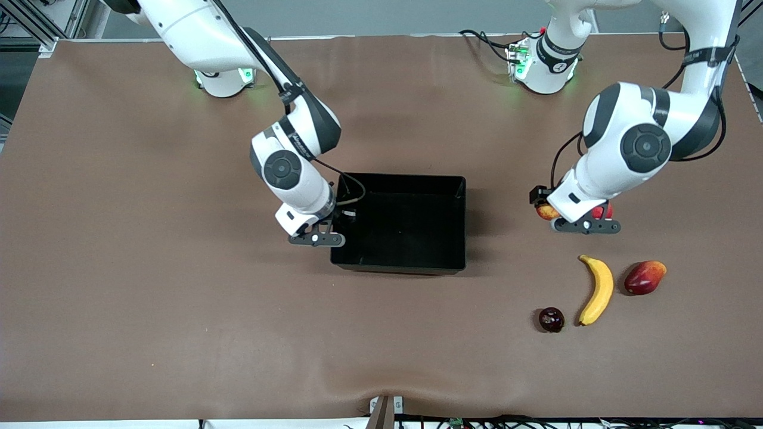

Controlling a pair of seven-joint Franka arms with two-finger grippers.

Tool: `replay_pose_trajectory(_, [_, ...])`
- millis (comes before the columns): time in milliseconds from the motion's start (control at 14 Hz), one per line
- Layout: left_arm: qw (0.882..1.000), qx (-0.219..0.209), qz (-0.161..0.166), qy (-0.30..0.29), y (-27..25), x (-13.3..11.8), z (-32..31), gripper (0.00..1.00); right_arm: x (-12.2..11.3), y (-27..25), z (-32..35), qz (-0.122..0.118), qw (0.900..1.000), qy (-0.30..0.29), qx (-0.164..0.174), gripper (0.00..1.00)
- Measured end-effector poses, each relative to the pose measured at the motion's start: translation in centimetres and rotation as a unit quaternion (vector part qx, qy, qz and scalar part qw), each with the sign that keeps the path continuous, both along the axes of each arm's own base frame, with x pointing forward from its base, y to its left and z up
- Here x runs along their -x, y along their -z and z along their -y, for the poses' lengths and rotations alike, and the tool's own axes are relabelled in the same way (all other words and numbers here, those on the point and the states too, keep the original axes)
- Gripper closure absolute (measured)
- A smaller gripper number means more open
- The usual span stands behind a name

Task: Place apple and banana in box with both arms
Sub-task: 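Carry the apple with the left gripper while the right gripper drags the box, then open the left gripper over the box while the right gripper releases it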

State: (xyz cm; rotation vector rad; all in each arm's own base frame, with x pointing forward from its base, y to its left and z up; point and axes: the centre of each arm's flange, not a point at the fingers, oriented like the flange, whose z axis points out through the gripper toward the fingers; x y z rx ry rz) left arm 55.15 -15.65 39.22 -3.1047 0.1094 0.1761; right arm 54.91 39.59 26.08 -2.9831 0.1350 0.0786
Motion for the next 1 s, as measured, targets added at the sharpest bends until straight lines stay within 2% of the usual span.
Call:
replay_pose_trajectory(427, [0.998,0.018,0.000,-0.056,-0.7,1.6,7.6,0.19,1.8,2.2,-2.7,-0.010,1.000,-0.005,0.005,0.97])
replay_pose_trajectory(783, [0.993,0.031,-0.008,-0.116,0.7,0.4,13.7,0.19,2.3,2.1,-4.3,-0.004,1.000,-0.016,0.001,0.93])
replay_pose_trajectory(997, [0.989,0.035,-0.022,-0.142,2.9,-0.3,16.8,0.19,1.8,1.6,-4.3,0.001,1.000,-0.014,-0.002,0.67])
